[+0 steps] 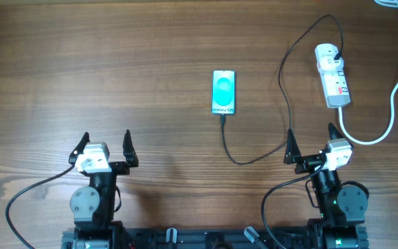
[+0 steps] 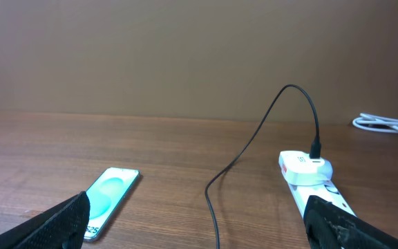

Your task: Plug charger to phone and switch on socket

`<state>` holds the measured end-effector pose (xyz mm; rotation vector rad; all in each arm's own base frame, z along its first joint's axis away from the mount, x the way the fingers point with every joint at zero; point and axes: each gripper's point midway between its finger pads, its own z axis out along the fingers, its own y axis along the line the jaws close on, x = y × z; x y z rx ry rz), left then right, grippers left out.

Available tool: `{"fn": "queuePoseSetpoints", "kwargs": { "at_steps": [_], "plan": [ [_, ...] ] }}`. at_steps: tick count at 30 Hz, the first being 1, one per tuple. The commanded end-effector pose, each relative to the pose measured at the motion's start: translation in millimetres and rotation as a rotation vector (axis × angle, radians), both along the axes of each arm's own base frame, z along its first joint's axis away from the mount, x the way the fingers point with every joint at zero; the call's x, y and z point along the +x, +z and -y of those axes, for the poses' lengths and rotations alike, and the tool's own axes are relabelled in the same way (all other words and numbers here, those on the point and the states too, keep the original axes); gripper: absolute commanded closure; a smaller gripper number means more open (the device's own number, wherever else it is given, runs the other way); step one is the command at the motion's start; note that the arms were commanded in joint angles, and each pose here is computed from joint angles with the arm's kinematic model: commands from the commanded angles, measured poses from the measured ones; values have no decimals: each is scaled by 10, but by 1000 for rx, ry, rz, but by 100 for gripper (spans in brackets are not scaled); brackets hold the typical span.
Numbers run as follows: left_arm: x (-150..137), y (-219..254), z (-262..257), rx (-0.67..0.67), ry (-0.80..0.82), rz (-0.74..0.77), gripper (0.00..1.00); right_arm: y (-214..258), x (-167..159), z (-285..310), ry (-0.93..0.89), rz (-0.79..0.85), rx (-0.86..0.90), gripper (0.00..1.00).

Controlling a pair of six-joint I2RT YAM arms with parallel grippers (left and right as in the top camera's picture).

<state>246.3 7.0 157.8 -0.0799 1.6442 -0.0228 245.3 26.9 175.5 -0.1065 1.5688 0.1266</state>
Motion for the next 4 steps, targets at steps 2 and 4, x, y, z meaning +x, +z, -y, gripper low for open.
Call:
{"fn": "queuePoseSetpoints", "kwargs": {
  "at_steps": [2, 4],
  "plan": [
    [-4, 3, -15, 16, 5, 6, 0, 14, -1, 20, -14, 11, -12, 0],
    [-4, 3, -15, 16, 5, 6, 0, 14, -1, 20, -14, 11, -12, 0]
  ]
}}
